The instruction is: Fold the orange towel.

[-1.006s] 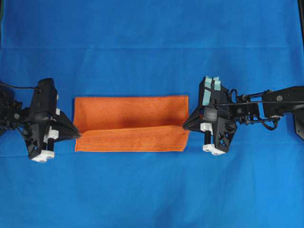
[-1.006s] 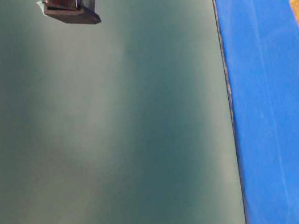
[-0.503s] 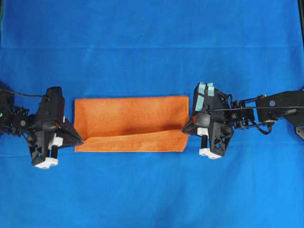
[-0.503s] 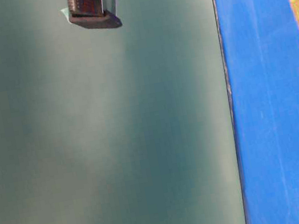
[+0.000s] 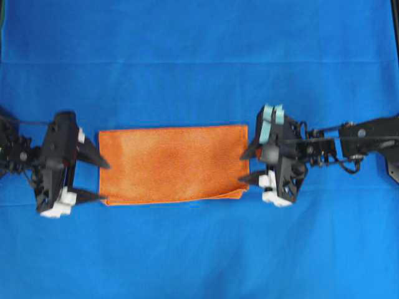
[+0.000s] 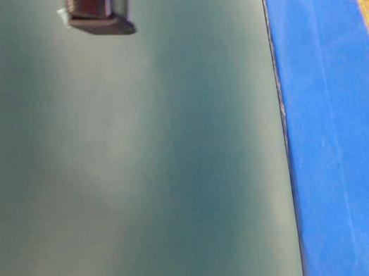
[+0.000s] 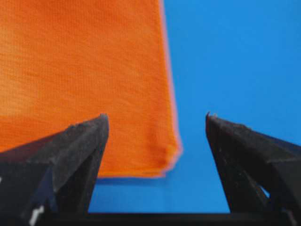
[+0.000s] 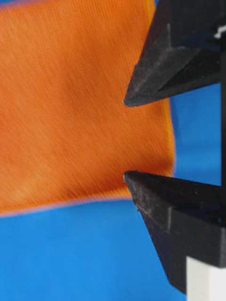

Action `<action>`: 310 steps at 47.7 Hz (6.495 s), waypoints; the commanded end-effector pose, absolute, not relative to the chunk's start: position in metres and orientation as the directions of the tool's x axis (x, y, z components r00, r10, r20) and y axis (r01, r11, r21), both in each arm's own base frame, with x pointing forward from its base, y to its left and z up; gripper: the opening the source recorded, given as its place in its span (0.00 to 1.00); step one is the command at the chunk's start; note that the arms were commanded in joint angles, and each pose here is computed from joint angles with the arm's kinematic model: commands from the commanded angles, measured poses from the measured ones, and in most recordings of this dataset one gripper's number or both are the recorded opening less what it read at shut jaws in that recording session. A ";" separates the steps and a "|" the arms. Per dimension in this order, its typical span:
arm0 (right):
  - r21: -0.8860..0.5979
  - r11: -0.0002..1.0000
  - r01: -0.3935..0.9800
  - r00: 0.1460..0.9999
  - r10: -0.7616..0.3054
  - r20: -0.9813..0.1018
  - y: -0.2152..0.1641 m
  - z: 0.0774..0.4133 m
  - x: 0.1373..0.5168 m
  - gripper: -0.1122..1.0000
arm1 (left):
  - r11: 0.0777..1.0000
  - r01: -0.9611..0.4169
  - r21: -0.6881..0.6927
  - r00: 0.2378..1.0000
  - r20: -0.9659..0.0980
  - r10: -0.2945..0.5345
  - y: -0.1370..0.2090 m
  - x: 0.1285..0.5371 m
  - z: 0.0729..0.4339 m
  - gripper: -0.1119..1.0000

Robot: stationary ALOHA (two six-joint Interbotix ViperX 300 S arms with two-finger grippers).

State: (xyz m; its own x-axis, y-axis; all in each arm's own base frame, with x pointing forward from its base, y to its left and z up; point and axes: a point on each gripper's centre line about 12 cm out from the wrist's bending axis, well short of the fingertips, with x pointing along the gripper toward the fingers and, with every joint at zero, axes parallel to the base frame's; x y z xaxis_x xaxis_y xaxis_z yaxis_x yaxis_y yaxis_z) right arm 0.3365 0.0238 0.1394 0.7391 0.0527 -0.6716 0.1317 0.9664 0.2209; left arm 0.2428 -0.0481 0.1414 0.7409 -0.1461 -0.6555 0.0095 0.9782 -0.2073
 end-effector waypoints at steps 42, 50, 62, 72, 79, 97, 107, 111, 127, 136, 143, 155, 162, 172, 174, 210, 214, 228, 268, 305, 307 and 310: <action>0.156 0.938 0.309 0.663 -0.095 -0.742 -0.052 0.101 0.349 0.65 | 0.973 -0.225 -0.050 0.614 -0.783 0.102 0.040 0.246 0.089 0.71; 0.158 0.941 0.300 0.663 -0.087 -0.743 -0.048 0.100 0.349 0.64 | 0.973 -0.226 -0.051 0.613 -0.784 0.102 0.040 0.246 0.088 0.70; 0.155 0.951 0.268 0.665 -0.065 -0.744 -0.036 0.100 0.351 0.41 | 0.970 -0.236 -0.055 0.585 -0.805 0.096 0.040 0.243 0.086 0.44; 0.152 0.953 0.262 0.664 -0.063 -0.745 -0.035 0.100 0.350 0.12 | 0.970 -0.236 -0.055 0.578 -0.810 0.095 0.039 0.242 0.085 0.17; 0.154 0.953 0.262 0.667 -0.064 -0.742 -0.035 0.101 0.351 0.12 | 0.970 -0.238 -0.055 0.573 -0.814 0.094 0.039 0.242 0.086 0.13; 0.153 0.951 0.268 0.684 -0.076 -0.725 -0.036 0.144 0.347 0.12 | 0.972 -0.225 -0.060 0.585 -0.807 0.086 0.039 0.254 0.144 0.13; 0.154 0.952 0.263 0.714 -0.085 -0.695 -0.034 0.191 0.334 0.12 | 0.983 -0.168 -0.068 0.669 -0.741 0.063 0.026 0.250 0.200 0.12; 0.158 0.955 0.250 0.736 -0.081 -0.672 -0.030 0.208 0.328 0.12 | 0.987 -0.142 -0.073 0.713 -0.699 0.051 0.020 0.245 0.217 0.13; 0.159 0.964 0.215 0.792 -0.076 -0.606 -0.025 0.230 0.323 0.12 | 0.989 -0.127 -0.081 0.767 -0.640 0.046 0.016 0.230 0.229 0.13; 0.133 0.961 0.242 0.780 -0.111 -0.616 -0.039 0.226 0.330 0.12 | 0.991 -0.102 -0.084 0.794 -0.607 0.030 0.011 0.239 0.227 0.13; 0.100 0.946 0.308 0.759 -0.181 -0.625 -0.069 0.223 0.337 0.12 | 0.996 -0.027 -0.084 0.835 -0.549 -0.023 -0.006 0.257 0.227 0.13; -0.011 0.922 0.387 0.736 -0.316 -0.598 -0.131 0.232 0.357 0.12 | 0.995 0.072 -0.071 0.865 -0.492 -0.098 -0.034 0.306 0.230 0.13; -0.071 0.918 0.390 0.737 -0.357 -0.573 -0.153 0.240 0.376 0.12 | 0.991 0.127 -0.035 0.870 -0.475 -0.128 -0.050 0.343 0.238 0.13; -0.130 0.916 0.380 0.740 -0.385 -0.551 -0.170 0.247 0.398 0.12 | 0.981 0.190 0.047 0.868 -0.474 -0.146 -0.063 0.375 0.238 0.13; -0.136 0.916 0.378 0.739 -0.387 -0.552 -0.170 0.247 0.399 0.12 | 0.980 0.192 0.051 0.871 -0.469 -0.146 -0.063 0.378 0.240 0.13; -0.135 0.882 0.452 0.673 -0.437 -0.597 -0.169 0.230 0.310 0.12 | 0.964 0.218 0.153 0.919 -0.366 -0.150 -0.082 0.499 0.241 0.13; -0.137 0.883 0.449 0.672 -0.435 -0.599 -0.168 0.228 0.308 0.12 | 0.964 0.220 0.152 0.916 -0.373 -0.151 -0.083 0.501 0.236 0.13; -0.144 0.919 0.367 0.730 -0.380 -0.568 -0.170 0.210 0.348 0.12 | 0.974 0.210 0.081 0.885 -0.440 -0.154 -0.082 0.465 0.208 0.13; -0.175 0.951 0.254 0.782 -0.309 -0.541 -0.163 0.187 0.399 0.12 | 0.992 0.090 -0.084 0.888 -0.444 -0.118 -0.057 0.403 0.156 0.18; -0.214 0.951 0.223 0.834 -0.300 -0.463 -0.138 0.233 0.375 0.62 | 0.987 0.140 0.080 0.916 -0.390 -0.098 -0.040 0.366 0.240 0.75; -0.210 0.952 0.221 0.841 -0.295 -0.454 -0.132 0.238 0.369 0.62 | 0.985 0.141 0.097 0.919 -0.384 -0.093 -0.037 0.360 0.244 0.75; -0.198 0.955 0.222 0.850 -0.289 -0.441 -0.125 0.243 0.358 0.62 | 0.986 0.124 0.109 0.926 -0.370 -0.076 -0.029 0.350 0.250 0.75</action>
